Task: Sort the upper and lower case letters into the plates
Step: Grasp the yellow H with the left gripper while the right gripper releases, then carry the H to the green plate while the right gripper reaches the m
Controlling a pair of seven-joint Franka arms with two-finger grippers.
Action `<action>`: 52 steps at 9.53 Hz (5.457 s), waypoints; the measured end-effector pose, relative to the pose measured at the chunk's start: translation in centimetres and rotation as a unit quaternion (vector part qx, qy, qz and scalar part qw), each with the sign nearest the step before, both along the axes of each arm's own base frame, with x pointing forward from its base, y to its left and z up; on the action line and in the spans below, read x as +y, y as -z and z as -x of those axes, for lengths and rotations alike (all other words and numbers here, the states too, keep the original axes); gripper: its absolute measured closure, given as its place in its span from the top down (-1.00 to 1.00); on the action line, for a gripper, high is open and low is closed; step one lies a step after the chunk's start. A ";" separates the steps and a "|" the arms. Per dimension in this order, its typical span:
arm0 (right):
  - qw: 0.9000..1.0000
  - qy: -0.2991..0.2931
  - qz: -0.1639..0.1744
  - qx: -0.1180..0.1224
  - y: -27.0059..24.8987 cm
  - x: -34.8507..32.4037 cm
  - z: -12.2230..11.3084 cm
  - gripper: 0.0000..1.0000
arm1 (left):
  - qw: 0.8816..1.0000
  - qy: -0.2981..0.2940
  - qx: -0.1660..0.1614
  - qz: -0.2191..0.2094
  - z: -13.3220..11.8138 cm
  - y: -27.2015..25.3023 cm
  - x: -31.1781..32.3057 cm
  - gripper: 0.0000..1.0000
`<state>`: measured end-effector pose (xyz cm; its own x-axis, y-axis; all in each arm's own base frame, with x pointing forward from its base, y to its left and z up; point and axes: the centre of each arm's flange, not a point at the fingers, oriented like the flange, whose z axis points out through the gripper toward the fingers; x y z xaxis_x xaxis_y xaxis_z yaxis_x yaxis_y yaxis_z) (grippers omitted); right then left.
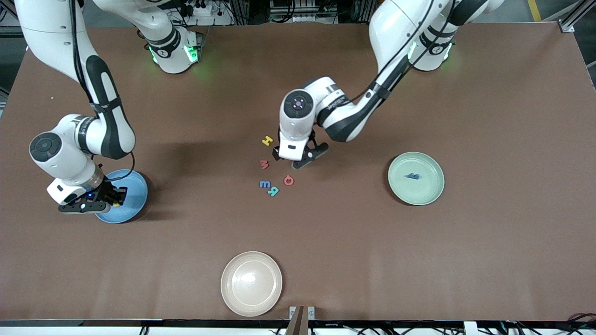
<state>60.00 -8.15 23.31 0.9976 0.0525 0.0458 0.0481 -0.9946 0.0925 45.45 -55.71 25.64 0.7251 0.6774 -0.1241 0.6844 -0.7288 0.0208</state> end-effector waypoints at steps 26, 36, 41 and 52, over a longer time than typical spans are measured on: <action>0.998 -0.051 -0.034 0.027 -1.2 -3.4 -0.6 1.00 | 0.990 -0.140 -0.019 0.002 8.2 8.7 -8.7 -0.23; 0.996 -0.074 -0.042 0.026 -1.1 0.0 -1.3 1.00 | 0.993 -0.118 0.028 0.006 -1.5 2.0 -2.4 -0.33; 0.993 -0.100 -0.053 0.028 -1.3 14.6 -1.7 1.00 | 0.995 0.007 0.085 -0.050 -9.0 -2.6 9.8 -0.33; 0.993 -0.094 -0.060 0.039 3.6 44.4 9.9 1.00 | 0.968 0.202 0.141 0.046 -11.9 0.4 41.7 -0.30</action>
<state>50.09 36.25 19.67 0.9714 0.2372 -0.0138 0.2365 -0.9709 -0.0378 57.36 -13.99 25.26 0.8573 0.3216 -0.4021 0.3314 -0.9423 -0.0472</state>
